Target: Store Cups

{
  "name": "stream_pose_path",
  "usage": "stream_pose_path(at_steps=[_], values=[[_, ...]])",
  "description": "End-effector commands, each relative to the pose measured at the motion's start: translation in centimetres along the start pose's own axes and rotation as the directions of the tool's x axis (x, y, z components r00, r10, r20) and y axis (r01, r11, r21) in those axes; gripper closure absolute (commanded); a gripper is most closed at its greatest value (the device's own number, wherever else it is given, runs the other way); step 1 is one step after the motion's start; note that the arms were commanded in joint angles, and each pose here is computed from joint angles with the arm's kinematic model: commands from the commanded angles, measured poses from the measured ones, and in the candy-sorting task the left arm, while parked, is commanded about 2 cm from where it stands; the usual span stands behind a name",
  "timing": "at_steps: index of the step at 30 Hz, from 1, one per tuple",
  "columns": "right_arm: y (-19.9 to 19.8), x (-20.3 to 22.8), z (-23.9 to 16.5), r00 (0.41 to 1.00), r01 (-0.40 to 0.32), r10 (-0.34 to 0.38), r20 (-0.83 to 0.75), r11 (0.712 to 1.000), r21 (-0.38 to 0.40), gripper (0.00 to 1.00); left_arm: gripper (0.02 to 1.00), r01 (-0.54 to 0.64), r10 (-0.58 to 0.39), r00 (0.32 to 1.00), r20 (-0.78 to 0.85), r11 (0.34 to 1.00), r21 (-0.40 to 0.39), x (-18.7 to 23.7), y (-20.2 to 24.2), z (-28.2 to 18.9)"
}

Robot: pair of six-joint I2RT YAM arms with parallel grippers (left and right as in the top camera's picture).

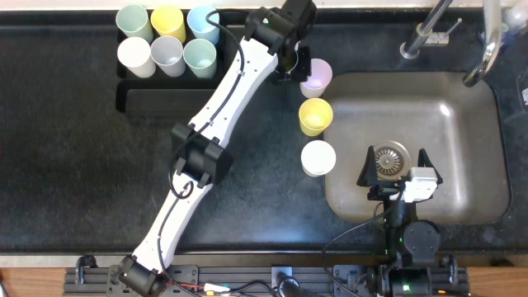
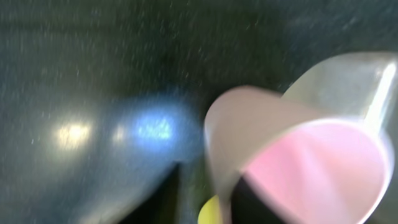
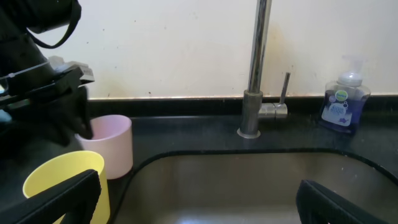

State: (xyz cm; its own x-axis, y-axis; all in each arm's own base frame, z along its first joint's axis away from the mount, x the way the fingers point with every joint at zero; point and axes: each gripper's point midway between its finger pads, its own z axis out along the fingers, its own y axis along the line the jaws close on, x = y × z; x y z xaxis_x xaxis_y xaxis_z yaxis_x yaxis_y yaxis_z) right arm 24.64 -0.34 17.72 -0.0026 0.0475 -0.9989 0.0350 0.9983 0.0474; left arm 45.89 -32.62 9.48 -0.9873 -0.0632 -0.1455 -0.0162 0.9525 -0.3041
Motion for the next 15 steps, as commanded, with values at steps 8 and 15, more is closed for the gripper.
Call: stream_pose_path(at_steps=[8, 15], values=[[0.0, 0.4, 0.0, 1.000, 0.000, 0.000, -0.001, 1.000, 0.001, 0.003, 0.982, 0.052, -0.067, 0.969, 0.237, 0.996, 0.066, -5.9, 1.8, -9.1], [0.0, 0.4, 0.0, 1.000, 0.000, 0.000, -0.001, 1.000, 0.001, 0.003, 0.982, 0.365, -0.341, 0.874, 0.345, 0.931, -0.005, -3.5, 12.1, -24.1]])
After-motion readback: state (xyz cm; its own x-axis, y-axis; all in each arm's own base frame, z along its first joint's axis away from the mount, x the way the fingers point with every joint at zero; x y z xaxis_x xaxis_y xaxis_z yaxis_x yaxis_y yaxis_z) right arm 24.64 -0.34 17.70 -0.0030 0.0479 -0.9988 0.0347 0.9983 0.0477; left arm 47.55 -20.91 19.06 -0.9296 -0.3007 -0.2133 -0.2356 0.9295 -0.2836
